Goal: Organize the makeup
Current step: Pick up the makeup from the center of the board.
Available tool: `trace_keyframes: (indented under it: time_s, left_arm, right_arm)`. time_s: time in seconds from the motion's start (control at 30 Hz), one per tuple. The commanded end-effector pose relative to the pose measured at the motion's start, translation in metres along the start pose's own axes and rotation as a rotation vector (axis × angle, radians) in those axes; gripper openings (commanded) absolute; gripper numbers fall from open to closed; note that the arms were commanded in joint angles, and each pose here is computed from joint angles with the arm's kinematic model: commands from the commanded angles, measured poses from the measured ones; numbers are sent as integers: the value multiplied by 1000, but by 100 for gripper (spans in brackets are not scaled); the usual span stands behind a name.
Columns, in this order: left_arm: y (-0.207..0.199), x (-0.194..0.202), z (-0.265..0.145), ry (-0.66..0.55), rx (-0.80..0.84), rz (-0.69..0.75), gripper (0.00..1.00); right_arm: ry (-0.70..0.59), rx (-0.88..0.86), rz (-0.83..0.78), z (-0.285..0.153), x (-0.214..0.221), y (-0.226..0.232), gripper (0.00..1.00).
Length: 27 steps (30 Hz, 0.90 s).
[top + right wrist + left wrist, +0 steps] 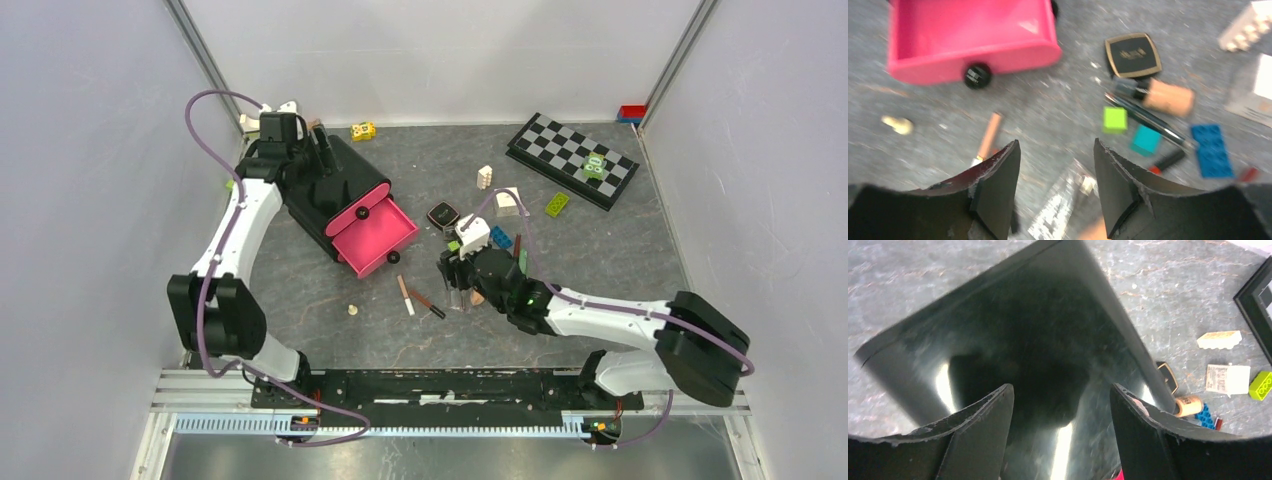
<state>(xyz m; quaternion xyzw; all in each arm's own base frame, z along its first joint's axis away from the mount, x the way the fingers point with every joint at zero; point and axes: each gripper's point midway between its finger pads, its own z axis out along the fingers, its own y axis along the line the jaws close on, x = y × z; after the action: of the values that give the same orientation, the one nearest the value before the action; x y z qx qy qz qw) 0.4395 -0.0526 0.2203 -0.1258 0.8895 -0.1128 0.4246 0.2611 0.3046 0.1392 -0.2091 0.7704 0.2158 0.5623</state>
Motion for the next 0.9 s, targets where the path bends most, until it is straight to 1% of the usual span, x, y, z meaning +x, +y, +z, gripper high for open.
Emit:
trace_keyframes:
  time_s: [0.0, 0.07, 0.13, 0.2, 0.3, 0.37, 0.4, 0.43, 0.5, 0.7, 0.77, 0.87]
  left_arm:
    - [9, -3, -51, -54, -49, 17, 78]
    - [9, -2, -68, -85, -44, 3, 79]
    - [11, 3, -85, -106, -43, -14, 81]
    - [13, 10, -101, -122, -37, -34, 83]
    - [16, 25, -119, -124, -30, -71, 86]
    - [18, 38, -129, -121, -20, -81, 88]
    - [20, 45, -132, -113, -25, -84, 88]
    - [23, 50, -138, -111, -30, -86, 89]
    - [28, 62, -144, -103, -41, -86, 90]
    - [37, 92, -157, -66, -37, -79, 93]
    - [41, 100, -160, -62, -45, -59, 93]
    - [48, 112, -162, -54, -53, -31, 94]
  right_arm:
    - [228, 190, -215, -31, 33, -49, 64]
    - [312, 266, -256, -44, 40, -65, 67]
    - [365, 332, -278, -55, 43, -78, 73]
    - [380, 369, -285, -63, 44, -86, 79]
    - [374, 366, -264, -71, 46, -89, 98]
    - [380, 359, -240, -75, 47, -90, 98]
    - [391, 353, -256, -76, 47, -92, 98]
    - [390, 354, -207, -77, 47, -91, 98]
    - [407, 345, -164, -77, 49, -93, 98]
    - [497, 280, 39, -77, 71, -98, 98]
    - [485, 265, 77, -77, 71, -102, 98]
    - [440, 296, 119, -80, 66, -112, 98]
